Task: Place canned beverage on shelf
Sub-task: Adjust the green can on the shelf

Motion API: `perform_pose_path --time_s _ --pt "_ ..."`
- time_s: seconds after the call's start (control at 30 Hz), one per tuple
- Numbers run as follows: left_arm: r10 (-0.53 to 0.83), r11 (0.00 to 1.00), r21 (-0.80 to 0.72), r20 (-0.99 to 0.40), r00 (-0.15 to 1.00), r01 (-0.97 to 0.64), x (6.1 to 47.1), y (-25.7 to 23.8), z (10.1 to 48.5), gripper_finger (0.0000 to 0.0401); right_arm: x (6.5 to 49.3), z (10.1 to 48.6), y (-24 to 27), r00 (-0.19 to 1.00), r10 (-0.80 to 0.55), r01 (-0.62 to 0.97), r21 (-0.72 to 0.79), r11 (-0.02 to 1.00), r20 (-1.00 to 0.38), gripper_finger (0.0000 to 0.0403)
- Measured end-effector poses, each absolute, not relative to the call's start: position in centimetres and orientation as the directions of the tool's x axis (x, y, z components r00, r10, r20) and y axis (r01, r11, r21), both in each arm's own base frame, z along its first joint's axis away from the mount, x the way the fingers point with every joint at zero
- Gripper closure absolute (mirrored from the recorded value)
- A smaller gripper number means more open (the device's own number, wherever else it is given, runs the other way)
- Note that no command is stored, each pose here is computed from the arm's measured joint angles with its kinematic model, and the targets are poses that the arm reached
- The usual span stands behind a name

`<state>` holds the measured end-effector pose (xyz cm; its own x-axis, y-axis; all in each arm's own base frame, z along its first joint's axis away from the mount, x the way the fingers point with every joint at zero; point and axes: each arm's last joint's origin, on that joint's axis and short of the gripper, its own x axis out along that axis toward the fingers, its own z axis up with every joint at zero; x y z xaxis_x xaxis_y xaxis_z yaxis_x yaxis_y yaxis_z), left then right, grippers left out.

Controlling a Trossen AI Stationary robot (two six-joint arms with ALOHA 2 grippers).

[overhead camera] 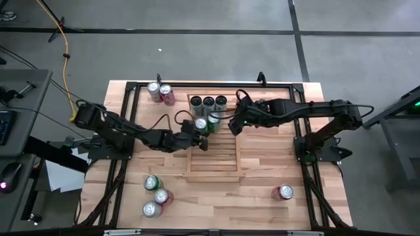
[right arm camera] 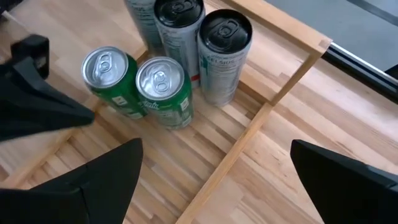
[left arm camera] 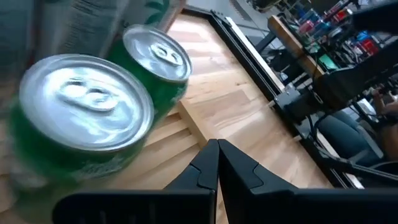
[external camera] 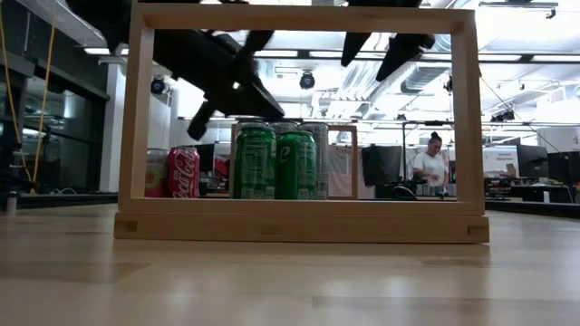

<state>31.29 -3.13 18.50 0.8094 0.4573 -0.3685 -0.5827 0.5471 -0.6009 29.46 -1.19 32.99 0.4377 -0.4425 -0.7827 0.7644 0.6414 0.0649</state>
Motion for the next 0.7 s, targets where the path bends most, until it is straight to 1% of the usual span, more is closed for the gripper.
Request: perform_pose_path --time_s 0.23,0.43,0.7 --pt "0.444 0.53 -0.594 -0.413 0.795 -0.605 33.2 -2.4 17.3 0.0401 29.5 33.0 -1.4 0.439 -0.445 0.768 0.069 0.637 -0.781 0.0009" --pt "0.485 0.455 -0.614 -0.437 0.758 -0.645 33.2 -1.2 16.7 0.0401 29.5 33.0 -1.4 0.441 -0.445 0.767 0.07 0.637 -0.78 0.0009" --pt "0.525 0.427 -0.605 -0.439 0.729 -0.672 33.2 0.2 16.6 0.0401 29.6 33.1 -1.4 0.451 -0.444 0.766 0.081 0.638 -0.774 0.0009"
